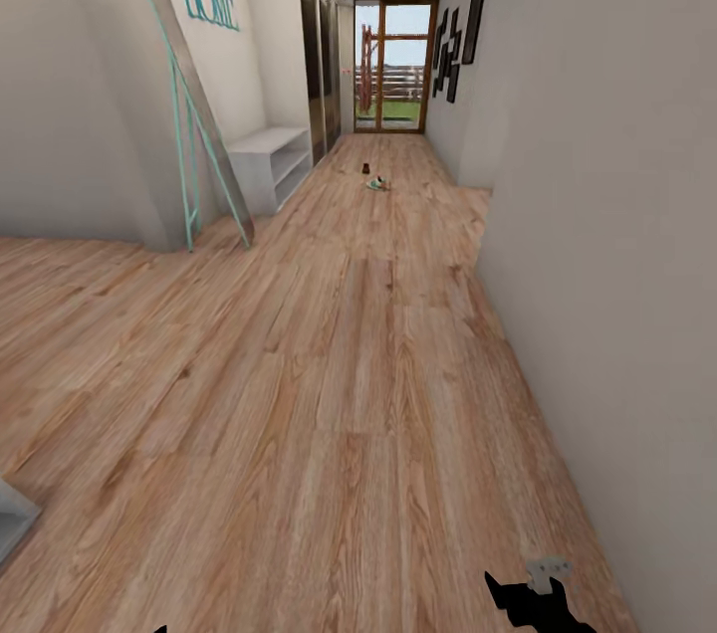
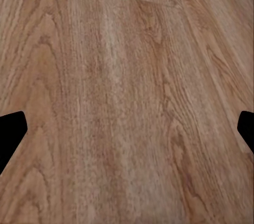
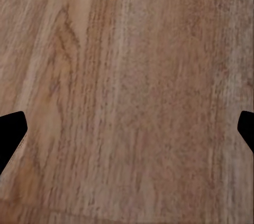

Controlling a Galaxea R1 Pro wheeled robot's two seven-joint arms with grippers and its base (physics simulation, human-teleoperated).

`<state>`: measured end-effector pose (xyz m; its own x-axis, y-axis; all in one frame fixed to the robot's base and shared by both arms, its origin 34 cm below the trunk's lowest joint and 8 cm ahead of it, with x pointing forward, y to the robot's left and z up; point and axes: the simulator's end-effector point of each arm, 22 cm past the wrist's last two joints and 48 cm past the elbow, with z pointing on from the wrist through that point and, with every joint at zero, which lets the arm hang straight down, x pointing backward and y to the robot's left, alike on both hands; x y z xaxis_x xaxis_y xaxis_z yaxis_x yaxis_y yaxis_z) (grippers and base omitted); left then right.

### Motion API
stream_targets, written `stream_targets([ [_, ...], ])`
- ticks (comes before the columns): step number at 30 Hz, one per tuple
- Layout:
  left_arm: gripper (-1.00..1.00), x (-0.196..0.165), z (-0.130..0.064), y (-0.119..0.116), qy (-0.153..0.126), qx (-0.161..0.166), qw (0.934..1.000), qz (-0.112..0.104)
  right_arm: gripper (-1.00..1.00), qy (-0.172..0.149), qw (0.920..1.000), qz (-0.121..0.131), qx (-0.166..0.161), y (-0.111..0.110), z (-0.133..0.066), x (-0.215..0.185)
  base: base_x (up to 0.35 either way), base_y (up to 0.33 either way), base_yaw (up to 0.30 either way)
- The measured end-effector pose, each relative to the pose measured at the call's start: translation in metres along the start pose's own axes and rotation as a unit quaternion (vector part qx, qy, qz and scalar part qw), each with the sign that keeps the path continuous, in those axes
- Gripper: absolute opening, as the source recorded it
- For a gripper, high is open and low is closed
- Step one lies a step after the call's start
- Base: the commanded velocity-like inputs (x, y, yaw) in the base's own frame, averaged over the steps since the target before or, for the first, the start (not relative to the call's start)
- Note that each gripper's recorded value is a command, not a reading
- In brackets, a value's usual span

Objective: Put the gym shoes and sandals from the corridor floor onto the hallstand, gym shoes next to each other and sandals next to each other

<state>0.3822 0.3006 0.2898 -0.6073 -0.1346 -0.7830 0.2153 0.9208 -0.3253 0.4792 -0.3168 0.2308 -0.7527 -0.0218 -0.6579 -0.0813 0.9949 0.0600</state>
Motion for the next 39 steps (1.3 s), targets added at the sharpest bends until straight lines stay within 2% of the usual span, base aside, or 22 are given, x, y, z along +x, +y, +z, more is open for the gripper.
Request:
stream_targets([
  [39, 1.0, 0.0011, -0.0002, -0.0003, 0.001, 0.0, 1.0, -0.002, 1.0, 0.0, 1.0, 0.001, 0.001, 0.001, 0.0003, 0.0001, 0.337, 0.06, 0.0],
])
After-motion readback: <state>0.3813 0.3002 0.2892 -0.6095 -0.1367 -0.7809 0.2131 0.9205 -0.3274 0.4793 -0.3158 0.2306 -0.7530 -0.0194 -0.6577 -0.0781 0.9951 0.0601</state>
